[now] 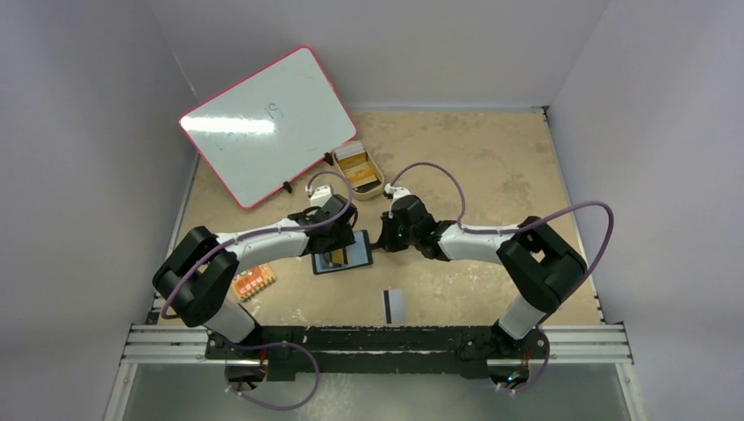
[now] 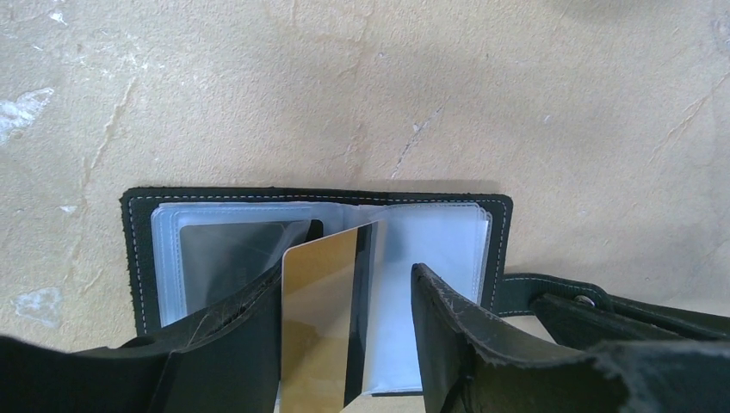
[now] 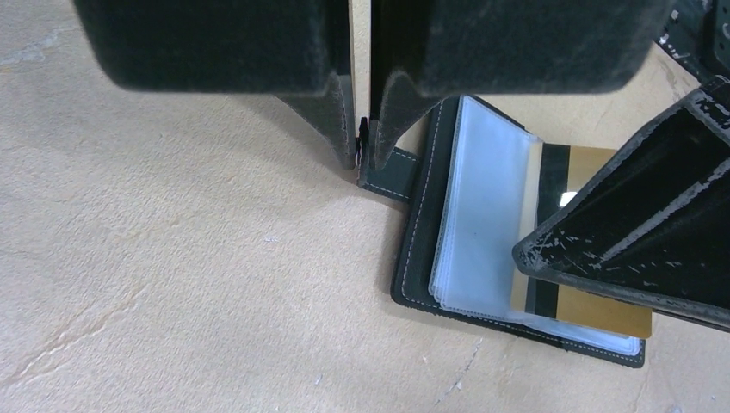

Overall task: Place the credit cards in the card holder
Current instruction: Insert the credit card into the card holder.

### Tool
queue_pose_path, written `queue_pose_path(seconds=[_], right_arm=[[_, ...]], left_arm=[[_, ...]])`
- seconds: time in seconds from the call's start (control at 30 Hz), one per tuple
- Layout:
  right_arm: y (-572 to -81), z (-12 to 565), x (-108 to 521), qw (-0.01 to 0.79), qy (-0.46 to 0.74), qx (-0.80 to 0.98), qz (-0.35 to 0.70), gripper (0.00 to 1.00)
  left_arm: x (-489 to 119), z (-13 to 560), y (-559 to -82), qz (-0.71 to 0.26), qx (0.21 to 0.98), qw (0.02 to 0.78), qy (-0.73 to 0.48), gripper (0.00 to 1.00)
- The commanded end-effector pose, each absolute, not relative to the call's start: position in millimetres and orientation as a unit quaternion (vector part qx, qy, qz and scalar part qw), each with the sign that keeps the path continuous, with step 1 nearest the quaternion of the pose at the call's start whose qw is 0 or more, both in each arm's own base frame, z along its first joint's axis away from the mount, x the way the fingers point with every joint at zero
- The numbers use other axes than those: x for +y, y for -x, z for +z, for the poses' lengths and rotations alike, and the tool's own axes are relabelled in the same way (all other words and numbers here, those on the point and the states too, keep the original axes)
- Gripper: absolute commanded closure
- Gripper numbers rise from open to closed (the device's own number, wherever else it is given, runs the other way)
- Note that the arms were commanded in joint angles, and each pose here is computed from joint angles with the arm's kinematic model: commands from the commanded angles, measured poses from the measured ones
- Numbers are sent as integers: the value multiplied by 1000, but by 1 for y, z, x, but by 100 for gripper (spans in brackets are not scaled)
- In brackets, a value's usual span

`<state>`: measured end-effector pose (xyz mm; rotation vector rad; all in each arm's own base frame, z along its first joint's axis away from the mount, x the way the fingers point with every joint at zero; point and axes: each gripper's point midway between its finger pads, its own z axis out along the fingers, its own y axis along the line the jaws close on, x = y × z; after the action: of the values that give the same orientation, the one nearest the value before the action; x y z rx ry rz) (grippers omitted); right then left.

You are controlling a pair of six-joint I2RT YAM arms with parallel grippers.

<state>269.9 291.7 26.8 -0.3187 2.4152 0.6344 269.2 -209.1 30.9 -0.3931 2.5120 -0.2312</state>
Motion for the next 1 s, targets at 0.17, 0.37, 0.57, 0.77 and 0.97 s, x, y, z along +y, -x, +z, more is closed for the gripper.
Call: queue_pose_path(seconds=[0.17, 0.37, 0.57, 0.77, 0.97], right_arm=[[-266, 29, 292, 304, 119, 912, 249, 100], [-267, 29, 293, 304, 118, 912, 250, 100], [-267, 28, 293, 303, 117, 912, 250, 100], [-268, 27, 295, 304, 114, 911, 254, 100], [-268, 28, 295, 306, 109, 911, 255, 100]], left_arm=[[-196, 52, -277, -59, 936, 312, 150, 48], [-196, 53, -275, -58, 938, 308, 150, 48], [-198, 52, -273, -62, 940, 299, 155, 48], [-212, 48, -273, -102, 937, 291, 163, 48], [-228, 46, -271, -147, 933, 280, 174, 48]])
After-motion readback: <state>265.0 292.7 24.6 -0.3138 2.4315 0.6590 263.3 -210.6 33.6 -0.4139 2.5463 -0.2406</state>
